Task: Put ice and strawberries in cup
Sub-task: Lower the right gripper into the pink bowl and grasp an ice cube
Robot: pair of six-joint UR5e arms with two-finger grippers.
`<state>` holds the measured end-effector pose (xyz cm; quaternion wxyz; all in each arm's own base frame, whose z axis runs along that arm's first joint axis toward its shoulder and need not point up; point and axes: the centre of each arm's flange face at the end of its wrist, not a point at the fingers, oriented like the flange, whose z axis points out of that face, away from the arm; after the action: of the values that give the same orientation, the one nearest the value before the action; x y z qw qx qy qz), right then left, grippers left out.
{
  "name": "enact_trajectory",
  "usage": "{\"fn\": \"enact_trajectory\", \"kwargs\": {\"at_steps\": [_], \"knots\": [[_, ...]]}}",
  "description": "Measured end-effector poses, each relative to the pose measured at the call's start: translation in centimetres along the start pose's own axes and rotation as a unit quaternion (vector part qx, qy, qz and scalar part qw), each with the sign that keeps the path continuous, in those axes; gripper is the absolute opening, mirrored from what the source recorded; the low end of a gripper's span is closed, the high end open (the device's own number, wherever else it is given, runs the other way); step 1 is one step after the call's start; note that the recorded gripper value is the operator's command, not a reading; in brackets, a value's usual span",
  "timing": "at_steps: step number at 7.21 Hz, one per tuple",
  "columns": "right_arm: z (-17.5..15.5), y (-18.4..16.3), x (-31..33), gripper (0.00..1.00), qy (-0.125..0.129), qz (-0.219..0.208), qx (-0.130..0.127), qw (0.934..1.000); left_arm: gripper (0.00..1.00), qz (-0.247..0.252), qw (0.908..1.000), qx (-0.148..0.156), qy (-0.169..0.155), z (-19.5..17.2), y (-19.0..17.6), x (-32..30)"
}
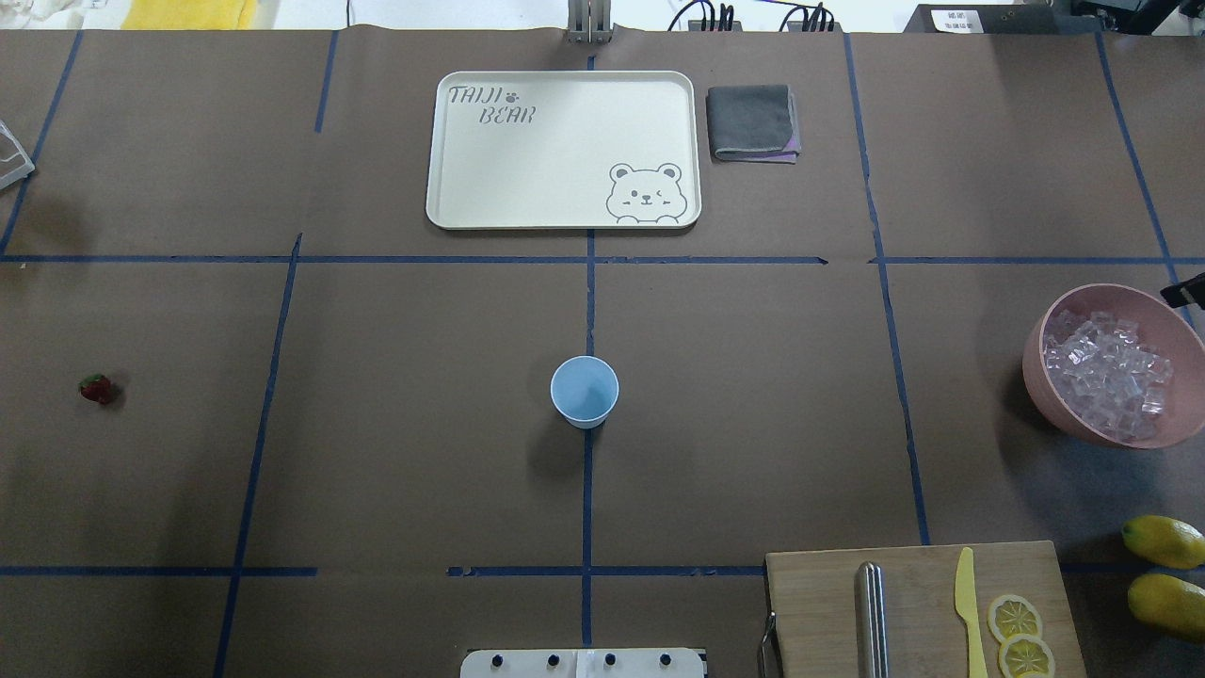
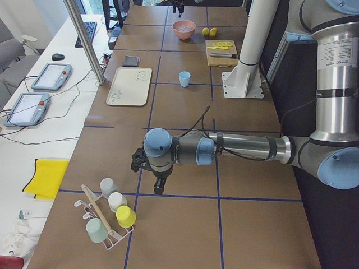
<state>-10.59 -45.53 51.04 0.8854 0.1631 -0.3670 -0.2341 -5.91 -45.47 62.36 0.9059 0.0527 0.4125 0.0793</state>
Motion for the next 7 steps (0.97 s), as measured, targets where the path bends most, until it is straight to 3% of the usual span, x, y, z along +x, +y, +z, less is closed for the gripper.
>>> {"fn": "enact_trajectory", "kwargs": {"at_steps": [4, 7], "knots": [[3.8, 0.0, -2.1, 0.99, 0.015, -0.002, -0.032, 0.9994, 1.00, 0.000, 1.0000, -0.001, 0.000, 0.1, 0.0, -0.1], [5.8, 0.1, -3.5, 0.98, 0.013, -0.009, -0.050, 0.9986, 1.00, -0.001, 1.0000, -0.002, 0.000, 0.2, 0.0, -0.2]]}}
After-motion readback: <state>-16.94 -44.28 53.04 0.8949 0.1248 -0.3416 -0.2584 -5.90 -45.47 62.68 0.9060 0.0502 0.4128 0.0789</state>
